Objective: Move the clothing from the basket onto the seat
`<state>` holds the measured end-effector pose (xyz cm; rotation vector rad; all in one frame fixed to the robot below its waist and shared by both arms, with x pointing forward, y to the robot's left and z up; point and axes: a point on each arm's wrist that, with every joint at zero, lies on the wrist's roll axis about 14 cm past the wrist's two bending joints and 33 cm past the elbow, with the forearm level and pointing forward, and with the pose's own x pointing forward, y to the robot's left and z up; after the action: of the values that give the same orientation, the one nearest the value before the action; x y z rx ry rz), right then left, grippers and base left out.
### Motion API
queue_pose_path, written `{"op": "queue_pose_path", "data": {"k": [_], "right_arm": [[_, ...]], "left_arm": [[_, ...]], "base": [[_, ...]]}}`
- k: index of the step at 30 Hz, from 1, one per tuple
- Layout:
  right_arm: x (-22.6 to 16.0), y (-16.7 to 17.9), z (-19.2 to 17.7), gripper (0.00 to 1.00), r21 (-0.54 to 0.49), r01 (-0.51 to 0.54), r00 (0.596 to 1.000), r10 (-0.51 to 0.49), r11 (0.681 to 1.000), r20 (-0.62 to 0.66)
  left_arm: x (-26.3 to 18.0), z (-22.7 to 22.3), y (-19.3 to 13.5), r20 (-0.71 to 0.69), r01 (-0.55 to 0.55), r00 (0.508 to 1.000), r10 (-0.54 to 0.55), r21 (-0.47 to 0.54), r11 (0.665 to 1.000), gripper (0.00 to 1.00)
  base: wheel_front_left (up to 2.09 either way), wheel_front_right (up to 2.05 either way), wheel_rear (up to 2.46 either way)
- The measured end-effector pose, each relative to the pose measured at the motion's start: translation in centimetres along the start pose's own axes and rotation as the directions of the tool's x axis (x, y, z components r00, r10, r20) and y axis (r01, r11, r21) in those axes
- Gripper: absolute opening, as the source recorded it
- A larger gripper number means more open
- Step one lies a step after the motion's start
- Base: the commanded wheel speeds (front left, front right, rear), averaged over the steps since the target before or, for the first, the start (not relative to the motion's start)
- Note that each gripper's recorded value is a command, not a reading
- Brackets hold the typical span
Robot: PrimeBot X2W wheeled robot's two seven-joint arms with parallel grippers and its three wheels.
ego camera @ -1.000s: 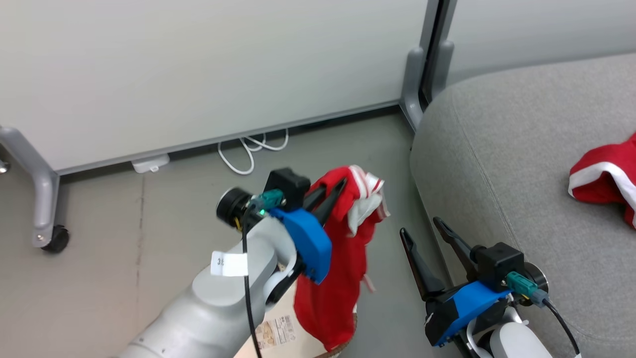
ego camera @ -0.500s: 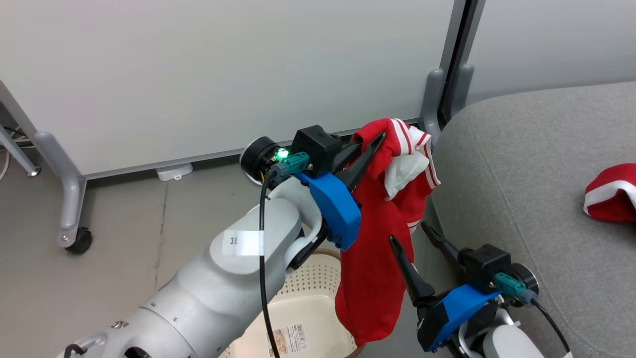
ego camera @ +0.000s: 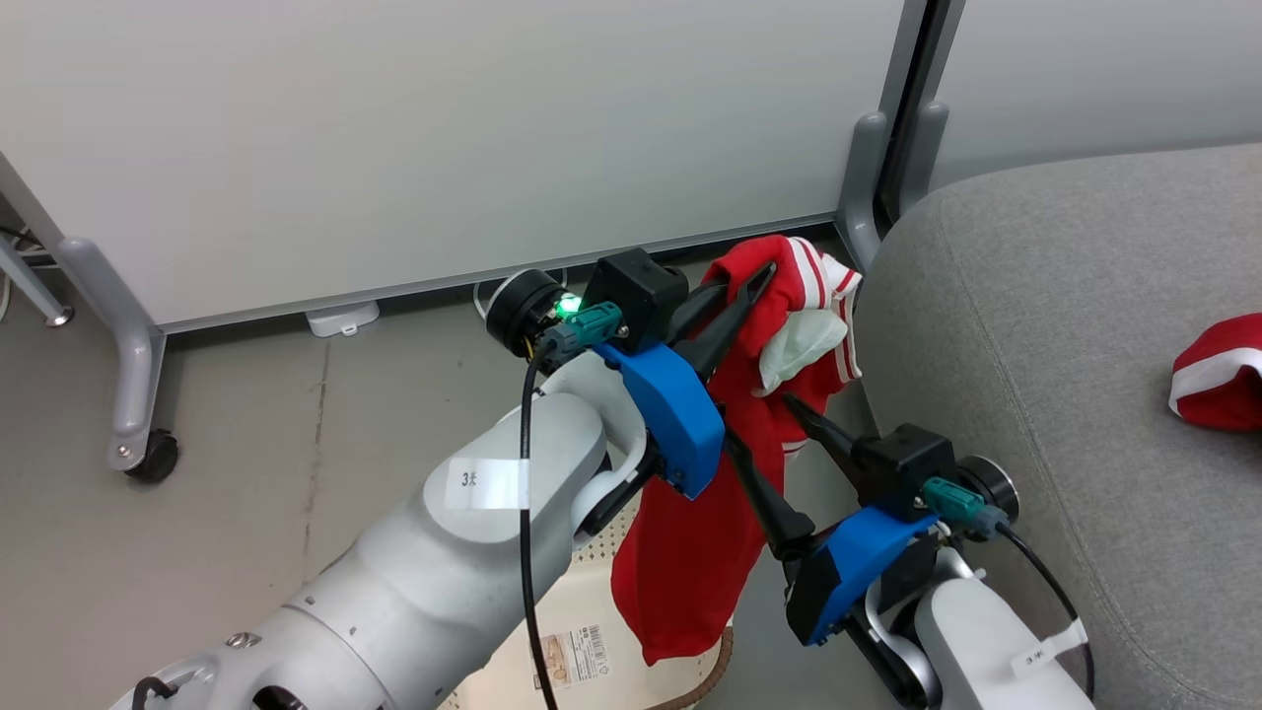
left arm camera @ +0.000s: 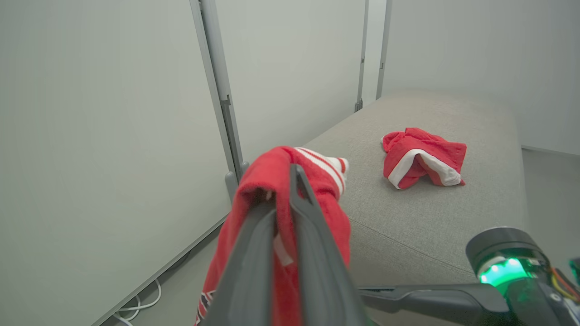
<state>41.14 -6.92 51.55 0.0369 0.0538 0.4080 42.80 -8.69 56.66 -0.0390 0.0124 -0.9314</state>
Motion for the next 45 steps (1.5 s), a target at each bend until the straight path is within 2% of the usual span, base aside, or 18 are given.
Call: {"op": "queue_pose_path", "data": {"k": [18,23,43,45], "right_arm": [[4.1,-1.7,-1.7,1.00,0.023,0.003,0.996,-0.001,1.000,-0.092],[4.8,-2.0,-1.1,1.00,0.007,0.002,0.997,-0.002,1.000,-0.071],[5.5,1.0,-1.0,1.00,-0.031,-0.105,0.991,0.102,0.994,-0.090],[5.4,1.0,-1.2,0.43,-0.027,-0.106,0.990,0.103,0.994,-0.096]], "left_arm": [[-0.1,0.2,-0.5,0.006,0.029,1.000,-0.029,-0.012,1.000,0.00],[-0.2,0.4,-0.9,0.008,0.038,0.999,-0.038,-0.008,0.999,0.00],[-0.6,0.8,-2.0,0.011,0.059,0.998,-0.059,-0.011,0.998,0.00],[-0.6,0.8,-2.0,0.011,0.059,0.998,-0.059,-0.013,0.998,0.00]], "base": [[0.00,0.00,0.00],[0.00,0.00,0.00],[0.00,0.00,0.00],[0.00,0.00,0.00]]}}
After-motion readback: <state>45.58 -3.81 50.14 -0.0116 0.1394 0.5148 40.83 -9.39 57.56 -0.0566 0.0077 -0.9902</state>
